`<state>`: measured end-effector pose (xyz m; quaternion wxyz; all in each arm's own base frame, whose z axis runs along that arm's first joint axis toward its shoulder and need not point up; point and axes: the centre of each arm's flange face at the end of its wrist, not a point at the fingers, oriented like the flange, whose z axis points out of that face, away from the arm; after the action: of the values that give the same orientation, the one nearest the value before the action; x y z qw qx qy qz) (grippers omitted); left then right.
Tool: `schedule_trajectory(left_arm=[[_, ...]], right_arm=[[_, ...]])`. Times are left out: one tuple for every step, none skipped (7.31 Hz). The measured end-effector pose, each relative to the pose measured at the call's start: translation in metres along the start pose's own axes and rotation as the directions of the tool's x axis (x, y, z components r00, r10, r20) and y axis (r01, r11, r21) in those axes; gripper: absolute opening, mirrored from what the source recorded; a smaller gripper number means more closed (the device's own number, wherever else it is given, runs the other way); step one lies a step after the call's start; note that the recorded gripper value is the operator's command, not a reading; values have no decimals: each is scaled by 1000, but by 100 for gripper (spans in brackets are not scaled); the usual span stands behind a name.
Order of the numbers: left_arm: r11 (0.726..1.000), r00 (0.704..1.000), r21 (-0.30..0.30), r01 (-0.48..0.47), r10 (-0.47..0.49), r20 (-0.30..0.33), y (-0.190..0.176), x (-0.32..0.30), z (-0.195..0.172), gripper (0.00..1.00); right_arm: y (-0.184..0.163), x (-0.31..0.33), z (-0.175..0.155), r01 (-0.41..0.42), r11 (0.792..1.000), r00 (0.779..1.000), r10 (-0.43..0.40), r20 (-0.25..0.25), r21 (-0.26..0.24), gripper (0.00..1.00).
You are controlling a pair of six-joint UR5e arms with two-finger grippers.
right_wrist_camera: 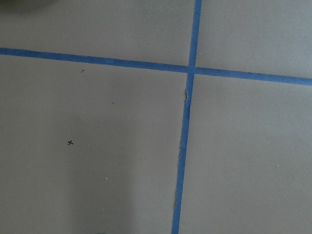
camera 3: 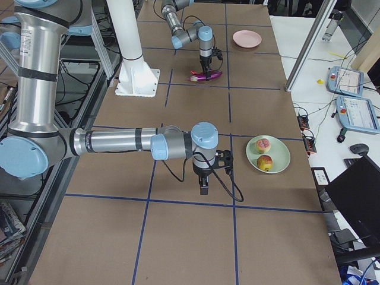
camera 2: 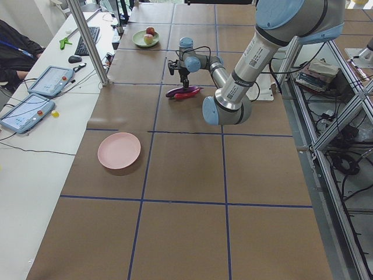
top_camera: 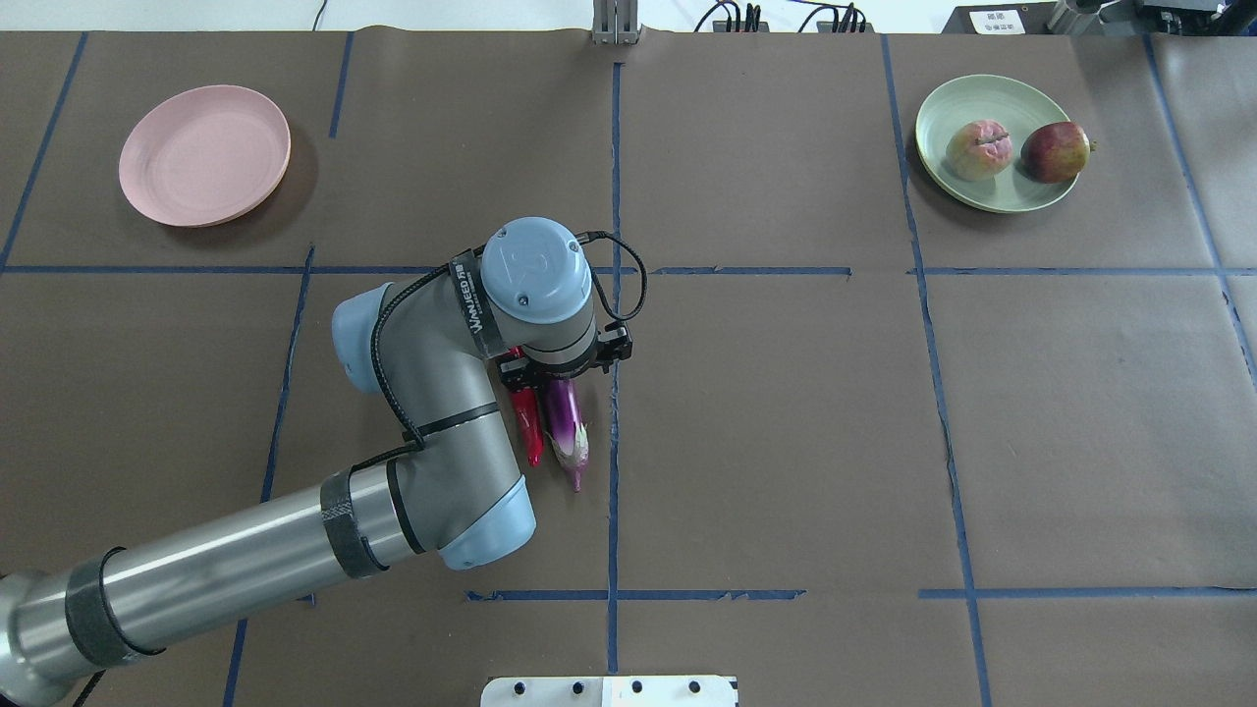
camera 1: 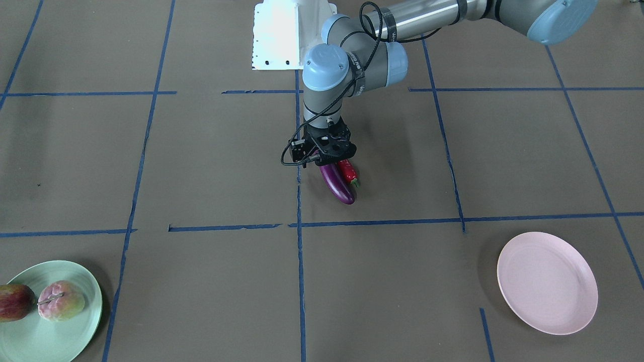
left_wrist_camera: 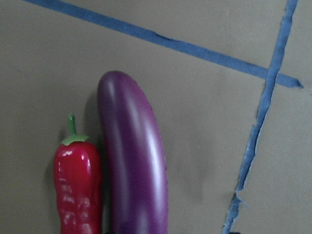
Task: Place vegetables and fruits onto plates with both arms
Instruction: 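Move the left gripper over the purple eggplant and grasp it, then lift the eggplant with the left gripper and place it on the pink plate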
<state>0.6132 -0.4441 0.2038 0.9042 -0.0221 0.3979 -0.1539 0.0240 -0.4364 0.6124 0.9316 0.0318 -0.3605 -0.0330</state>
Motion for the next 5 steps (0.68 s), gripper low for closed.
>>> schedule_trajectory(left_arm=[[1000,1000,-3,-2,2,7,2,-1,4,81],[1000,1000,-4,-2,2,12,3,-2,5,80],[1000,1000,-4,-2,2,16,3,-3,6,67],[1000,1000,-5,-2,2,20,3,-4,8,39],[1000,1000,-5,-2,2,22,3,-5,9,7]], right_arm=[[0,0,0,0,1000,1000,0,0,-1,100],[0,0,0,0,1000,1000,0,0,-1,100],[0,0,0,-1,1000,1000,1,0,-1,100],[0,0,0,0,1000,1000,0,0,-1,100],[0,1,1,-1,1000,1000,1,0,-1,100]])
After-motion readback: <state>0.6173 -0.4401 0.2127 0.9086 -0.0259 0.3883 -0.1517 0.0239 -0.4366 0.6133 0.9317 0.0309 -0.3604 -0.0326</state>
